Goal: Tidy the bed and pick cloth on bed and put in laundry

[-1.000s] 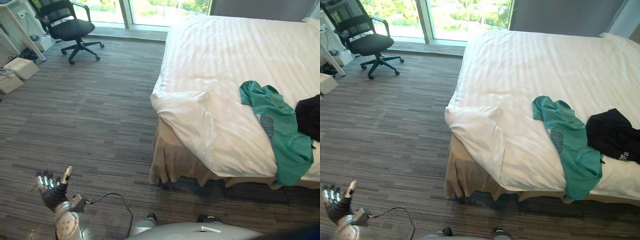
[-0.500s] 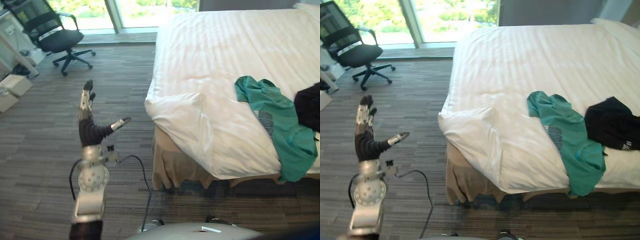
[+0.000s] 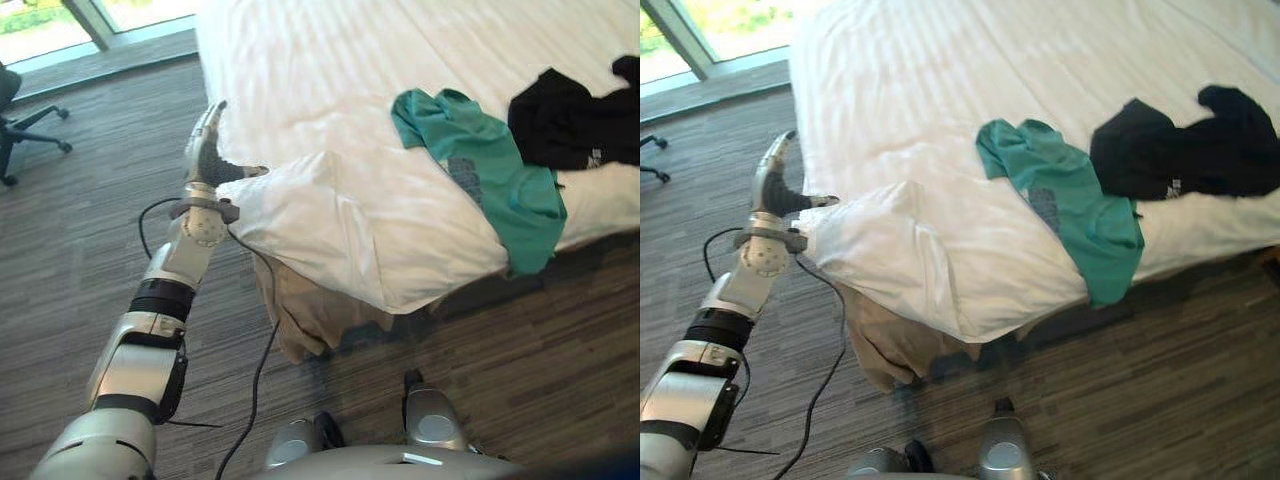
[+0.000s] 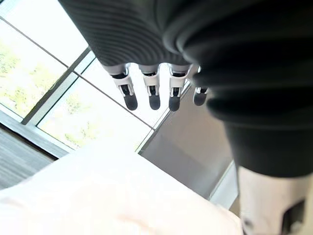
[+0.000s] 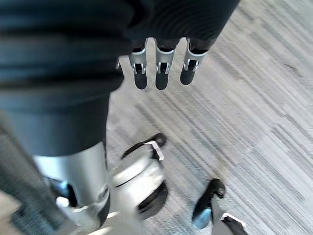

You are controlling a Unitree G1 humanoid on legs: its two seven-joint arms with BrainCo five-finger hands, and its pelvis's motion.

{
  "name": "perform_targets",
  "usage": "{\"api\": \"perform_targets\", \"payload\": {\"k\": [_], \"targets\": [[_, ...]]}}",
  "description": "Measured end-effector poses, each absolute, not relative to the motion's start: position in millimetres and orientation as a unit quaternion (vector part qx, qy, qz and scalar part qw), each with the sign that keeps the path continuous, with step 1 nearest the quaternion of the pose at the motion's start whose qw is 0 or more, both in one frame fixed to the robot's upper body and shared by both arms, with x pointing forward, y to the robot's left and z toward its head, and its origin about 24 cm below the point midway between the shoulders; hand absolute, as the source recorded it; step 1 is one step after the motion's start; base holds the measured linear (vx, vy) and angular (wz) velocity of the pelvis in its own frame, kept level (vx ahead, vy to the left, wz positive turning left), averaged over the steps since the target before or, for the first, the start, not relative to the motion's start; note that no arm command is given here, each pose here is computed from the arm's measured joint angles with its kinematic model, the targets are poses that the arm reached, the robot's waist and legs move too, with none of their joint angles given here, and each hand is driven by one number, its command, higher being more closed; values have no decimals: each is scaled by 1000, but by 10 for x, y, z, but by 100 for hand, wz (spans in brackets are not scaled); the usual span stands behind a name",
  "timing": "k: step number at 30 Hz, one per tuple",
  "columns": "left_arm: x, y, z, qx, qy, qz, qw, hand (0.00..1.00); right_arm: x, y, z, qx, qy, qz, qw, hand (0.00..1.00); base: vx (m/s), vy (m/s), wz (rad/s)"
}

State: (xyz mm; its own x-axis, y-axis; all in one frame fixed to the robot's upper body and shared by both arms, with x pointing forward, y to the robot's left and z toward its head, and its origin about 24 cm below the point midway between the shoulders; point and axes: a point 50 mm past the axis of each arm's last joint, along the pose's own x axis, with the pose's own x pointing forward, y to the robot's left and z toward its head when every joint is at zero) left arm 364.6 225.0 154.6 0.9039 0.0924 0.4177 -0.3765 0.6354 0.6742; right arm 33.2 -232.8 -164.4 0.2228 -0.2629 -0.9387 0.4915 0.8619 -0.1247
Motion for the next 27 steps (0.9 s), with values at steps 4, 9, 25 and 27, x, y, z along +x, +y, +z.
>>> {"api": "perform_targets", "payload": {"k": [4, 9, 25, 27], "targets": [[3682, 2174, 1514, 414, -157, 130, 887, 0, 443, -2332, -1607, 88, 550, -241, 795, 0, -25, -17, -13], [3780, 1958, 1565, 400, -140, 125, 897, 0, 657, -2322, -1534, 78, 507, -241, 824, 0, -19, 3, -13], [3982, 1830, 1810, 422, -26, 133, 896, 100, 1477, -2347, -1208, 76, 362, -228, 901, 0, -69, -19, -7], [3985, 1851, 1812, 424, -22, 137, 895, 100, 1496, -2344, -1202, 75, 361, -227, 902, 0, -1, -1, -4]]}}
